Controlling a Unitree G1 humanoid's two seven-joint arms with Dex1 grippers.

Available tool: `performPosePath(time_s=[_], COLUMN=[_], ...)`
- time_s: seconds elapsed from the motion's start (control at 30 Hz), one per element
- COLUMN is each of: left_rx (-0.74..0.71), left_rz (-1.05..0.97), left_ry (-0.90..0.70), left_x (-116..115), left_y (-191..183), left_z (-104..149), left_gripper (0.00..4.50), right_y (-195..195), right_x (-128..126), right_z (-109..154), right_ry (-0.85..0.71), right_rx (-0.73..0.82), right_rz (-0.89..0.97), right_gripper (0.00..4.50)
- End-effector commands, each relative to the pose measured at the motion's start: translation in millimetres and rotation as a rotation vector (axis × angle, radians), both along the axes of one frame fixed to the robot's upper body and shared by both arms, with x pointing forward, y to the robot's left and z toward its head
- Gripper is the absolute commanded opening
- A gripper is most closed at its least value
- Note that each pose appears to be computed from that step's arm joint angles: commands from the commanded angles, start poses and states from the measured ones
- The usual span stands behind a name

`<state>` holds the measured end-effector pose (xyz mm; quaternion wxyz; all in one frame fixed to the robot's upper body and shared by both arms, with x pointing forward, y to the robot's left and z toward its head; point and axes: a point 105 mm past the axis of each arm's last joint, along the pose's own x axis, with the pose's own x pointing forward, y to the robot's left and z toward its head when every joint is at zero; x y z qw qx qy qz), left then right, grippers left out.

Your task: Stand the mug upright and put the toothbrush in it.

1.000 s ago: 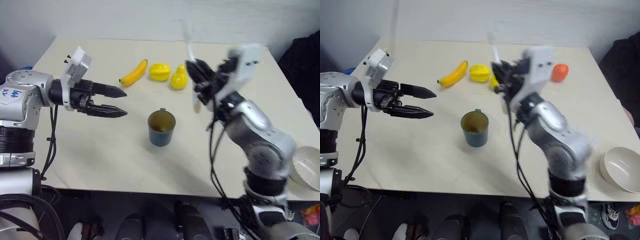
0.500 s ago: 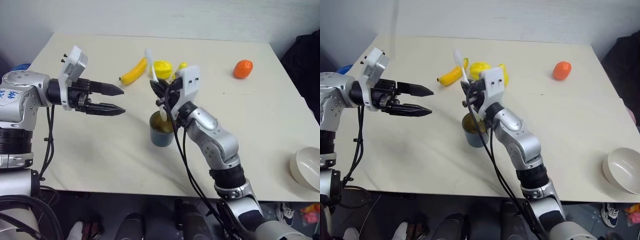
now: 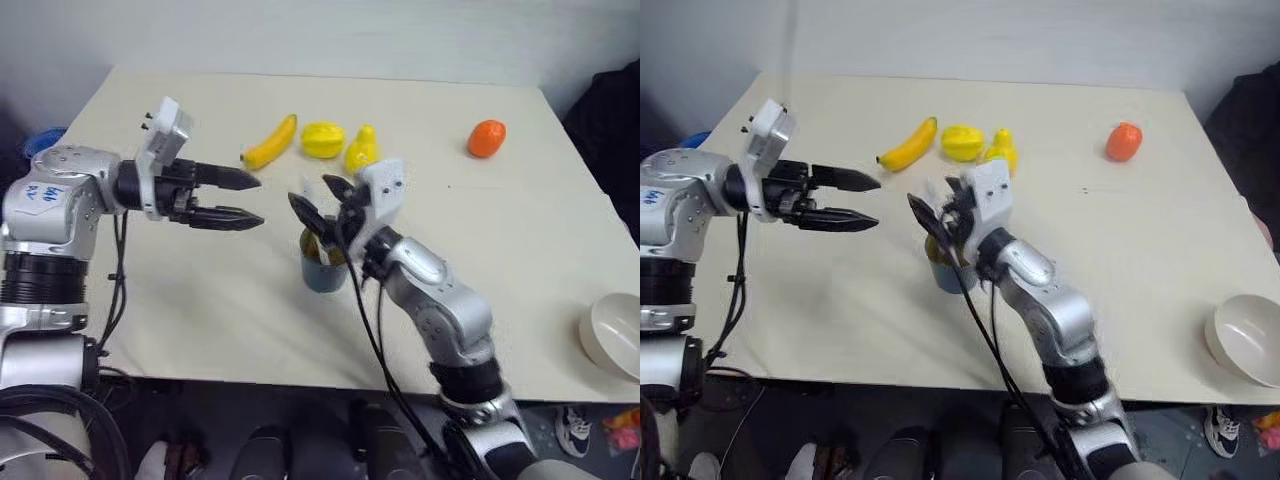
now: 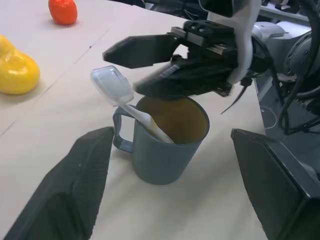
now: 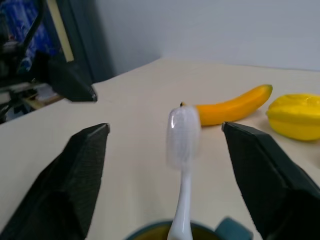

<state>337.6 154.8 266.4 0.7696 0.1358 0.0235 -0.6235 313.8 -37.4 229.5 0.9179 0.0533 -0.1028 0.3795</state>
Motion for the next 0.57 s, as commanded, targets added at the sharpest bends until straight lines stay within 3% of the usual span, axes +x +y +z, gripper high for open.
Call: performPosePath(time_s=[0.03,0.07,0.17,0.33,0.57], left_rx=[-0.032,-0.027,-0.010,0.039,0.094], left_rz=[0.000,-0.011,-0.070,-0.100,-0.072], left_ry=[-0.103,-0.094,-0.040,0.001,0.003], left_x=[3,2,-5,-13,-14], left_y=[-3,-2,1,18,34], left_z=[17,15,12,10,6], left_gripper=[3.96,3.96,3.96,3.96,3.96], right_y=[-33,-41,-82,-138,-156], right_x=[-34,-39,-67,-117,-125], right_z=[56,61,62,24,9], right_ry=[-0.119,-0.131,-0.119,0.184,0.226], right_rx=[0.134,0.115,-0.157,-0.572,-0.623], right_rz=[0.052,0.057,0.104,0.194,0.147], right_gripper=[4.44,4.44,4.44,4.44,4.44])
